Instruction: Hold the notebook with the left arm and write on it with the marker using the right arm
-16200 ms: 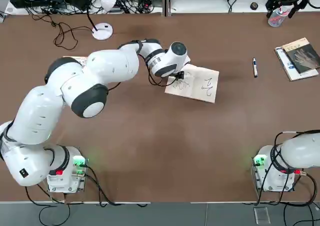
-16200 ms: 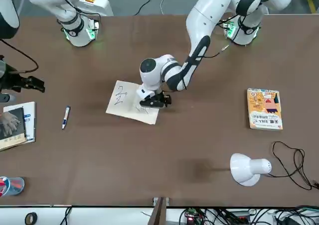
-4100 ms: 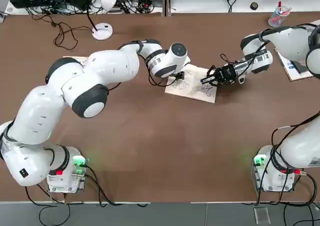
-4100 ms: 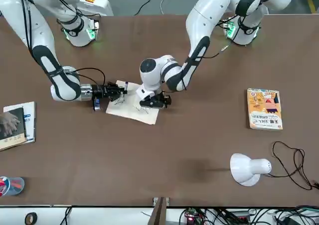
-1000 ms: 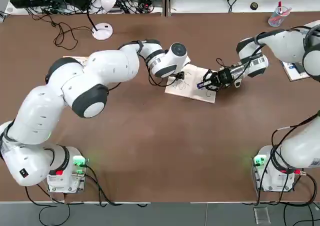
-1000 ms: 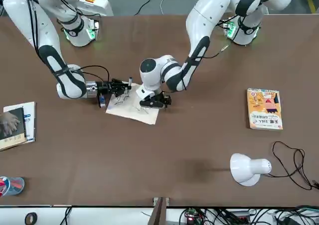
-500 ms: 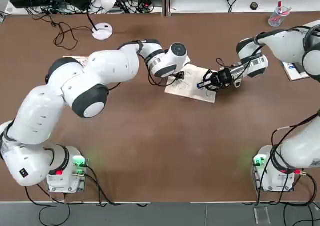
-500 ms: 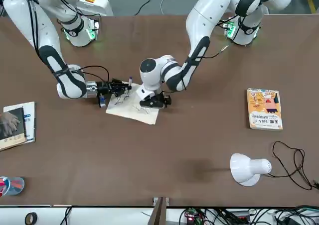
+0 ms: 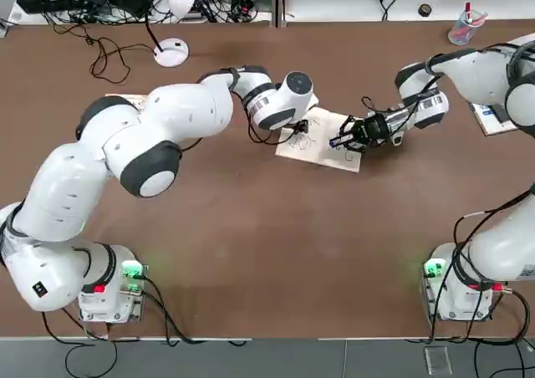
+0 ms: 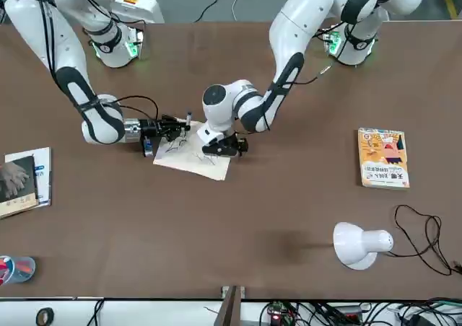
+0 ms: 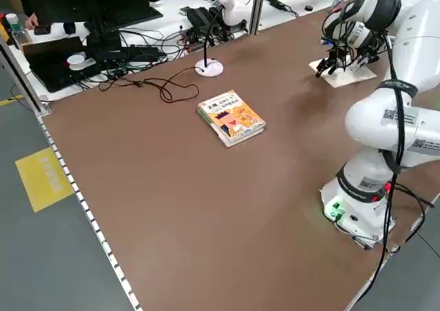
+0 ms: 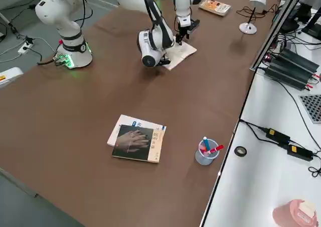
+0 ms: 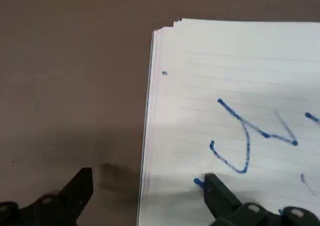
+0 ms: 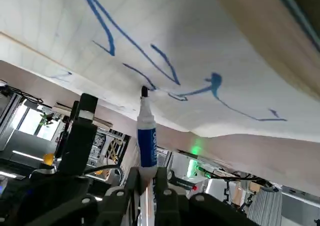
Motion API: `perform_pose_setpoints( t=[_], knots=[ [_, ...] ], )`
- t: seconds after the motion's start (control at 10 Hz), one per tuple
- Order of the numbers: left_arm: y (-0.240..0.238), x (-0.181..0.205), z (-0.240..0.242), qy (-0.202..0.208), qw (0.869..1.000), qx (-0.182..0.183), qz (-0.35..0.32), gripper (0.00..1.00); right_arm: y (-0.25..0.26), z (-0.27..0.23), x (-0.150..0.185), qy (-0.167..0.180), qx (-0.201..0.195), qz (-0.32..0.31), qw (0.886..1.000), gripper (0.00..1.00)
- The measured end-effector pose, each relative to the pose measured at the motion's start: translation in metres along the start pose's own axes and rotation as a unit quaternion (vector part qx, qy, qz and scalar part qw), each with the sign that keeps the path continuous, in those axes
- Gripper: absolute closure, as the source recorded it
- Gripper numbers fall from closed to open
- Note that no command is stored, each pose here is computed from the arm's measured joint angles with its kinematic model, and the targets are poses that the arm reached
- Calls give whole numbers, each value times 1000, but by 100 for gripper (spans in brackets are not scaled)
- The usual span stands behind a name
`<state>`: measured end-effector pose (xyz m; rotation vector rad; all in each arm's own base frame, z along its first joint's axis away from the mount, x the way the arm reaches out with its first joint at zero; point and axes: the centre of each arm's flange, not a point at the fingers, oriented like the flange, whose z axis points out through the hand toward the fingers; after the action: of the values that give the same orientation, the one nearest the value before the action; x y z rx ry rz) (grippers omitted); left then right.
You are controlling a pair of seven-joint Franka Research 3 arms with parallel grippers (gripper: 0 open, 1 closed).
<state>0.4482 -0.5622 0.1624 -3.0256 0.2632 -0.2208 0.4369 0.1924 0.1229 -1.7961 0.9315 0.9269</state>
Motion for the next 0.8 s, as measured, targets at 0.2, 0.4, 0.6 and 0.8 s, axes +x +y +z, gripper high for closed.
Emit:
perform_pose_setpoints(
  t=[0.2,0.4,0.6,0.8],
  knots=[
    [0,0,0,0,1000,0,0,0,-3,-1,2,1,3,-1,1000,83],
    [0,0,0,0,1000,0,0,0,-6,-2,3,2,5,-3,1000,83],
    [0,0,0,0,1000,0,0,0,-8,-3,4,3,6,-5,1000,83],
    [0,0,0,0,1000,0,0,0,-11,-4,5,6,8,-9,1000,83]
  ],
)
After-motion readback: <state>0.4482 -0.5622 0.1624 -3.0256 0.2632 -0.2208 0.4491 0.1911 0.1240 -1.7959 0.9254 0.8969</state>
